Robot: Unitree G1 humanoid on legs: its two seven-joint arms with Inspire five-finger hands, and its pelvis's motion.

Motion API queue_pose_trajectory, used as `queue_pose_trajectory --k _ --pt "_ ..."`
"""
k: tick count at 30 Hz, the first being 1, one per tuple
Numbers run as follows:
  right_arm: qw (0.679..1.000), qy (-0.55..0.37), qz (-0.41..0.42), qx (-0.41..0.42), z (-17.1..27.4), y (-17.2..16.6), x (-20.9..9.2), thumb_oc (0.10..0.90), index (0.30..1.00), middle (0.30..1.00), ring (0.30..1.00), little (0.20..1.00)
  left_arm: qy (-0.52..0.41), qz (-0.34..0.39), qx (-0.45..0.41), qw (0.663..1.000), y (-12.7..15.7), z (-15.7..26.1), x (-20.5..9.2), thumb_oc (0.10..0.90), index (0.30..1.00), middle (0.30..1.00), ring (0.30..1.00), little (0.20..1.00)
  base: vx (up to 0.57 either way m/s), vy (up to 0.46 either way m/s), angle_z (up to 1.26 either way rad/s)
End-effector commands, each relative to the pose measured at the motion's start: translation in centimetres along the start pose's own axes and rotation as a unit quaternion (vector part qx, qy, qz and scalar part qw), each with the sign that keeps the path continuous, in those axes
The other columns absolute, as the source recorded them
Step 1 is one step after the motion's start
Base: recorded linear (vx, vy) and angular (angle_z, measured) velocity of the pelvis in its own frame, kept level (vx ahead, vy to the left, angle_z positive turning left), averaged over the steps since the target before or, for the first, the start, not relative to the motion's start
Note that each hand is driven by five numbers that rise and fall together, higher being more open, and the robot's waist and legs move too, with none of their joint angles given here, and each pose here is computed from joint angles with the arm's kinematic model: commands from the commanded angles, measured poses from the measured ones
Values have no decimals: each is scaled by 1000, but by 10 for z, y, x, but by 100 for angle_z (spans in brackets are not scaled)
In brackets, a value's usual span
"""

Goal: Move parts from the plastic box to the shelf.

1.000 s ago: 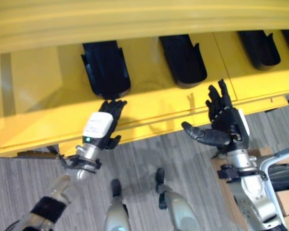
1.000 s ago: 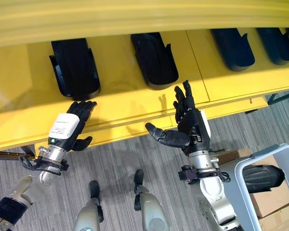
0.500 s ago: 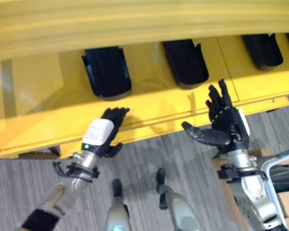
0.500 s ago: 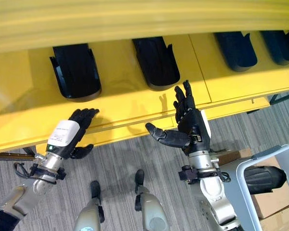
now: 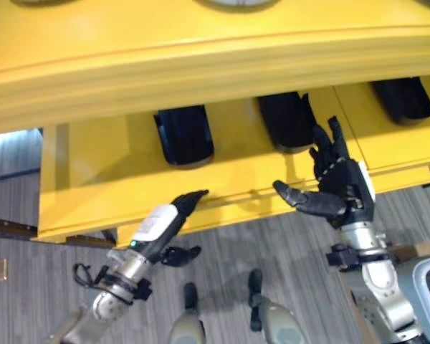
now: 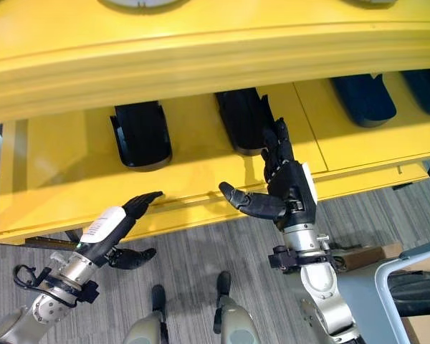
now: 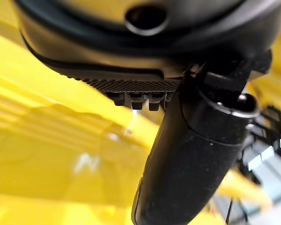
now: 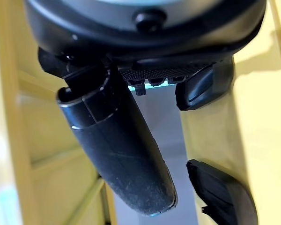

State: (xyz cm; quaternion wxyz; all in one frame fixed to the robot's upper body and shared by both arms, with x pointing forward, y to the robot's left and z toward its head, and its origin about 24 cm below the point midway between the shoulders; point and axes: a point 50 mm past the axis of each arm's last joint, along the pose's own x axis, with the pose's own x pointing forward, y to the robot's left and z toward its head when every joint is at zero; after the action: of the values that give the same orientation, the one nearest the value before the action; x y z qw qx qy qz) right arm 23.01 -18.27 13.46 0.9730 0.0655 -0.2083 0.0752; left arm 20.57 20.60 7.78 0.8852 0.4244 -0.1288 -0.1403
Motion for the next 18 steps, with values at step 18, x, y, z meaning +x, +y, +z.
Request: queue_pose_trajectory --k 18 --pt "995 -77 61 -27 26 5 6 900 1000 1000 1000 1000 -13 172 -388 905 14 2 -2 900 1000 1000 1000 1000 24 -142 -6"
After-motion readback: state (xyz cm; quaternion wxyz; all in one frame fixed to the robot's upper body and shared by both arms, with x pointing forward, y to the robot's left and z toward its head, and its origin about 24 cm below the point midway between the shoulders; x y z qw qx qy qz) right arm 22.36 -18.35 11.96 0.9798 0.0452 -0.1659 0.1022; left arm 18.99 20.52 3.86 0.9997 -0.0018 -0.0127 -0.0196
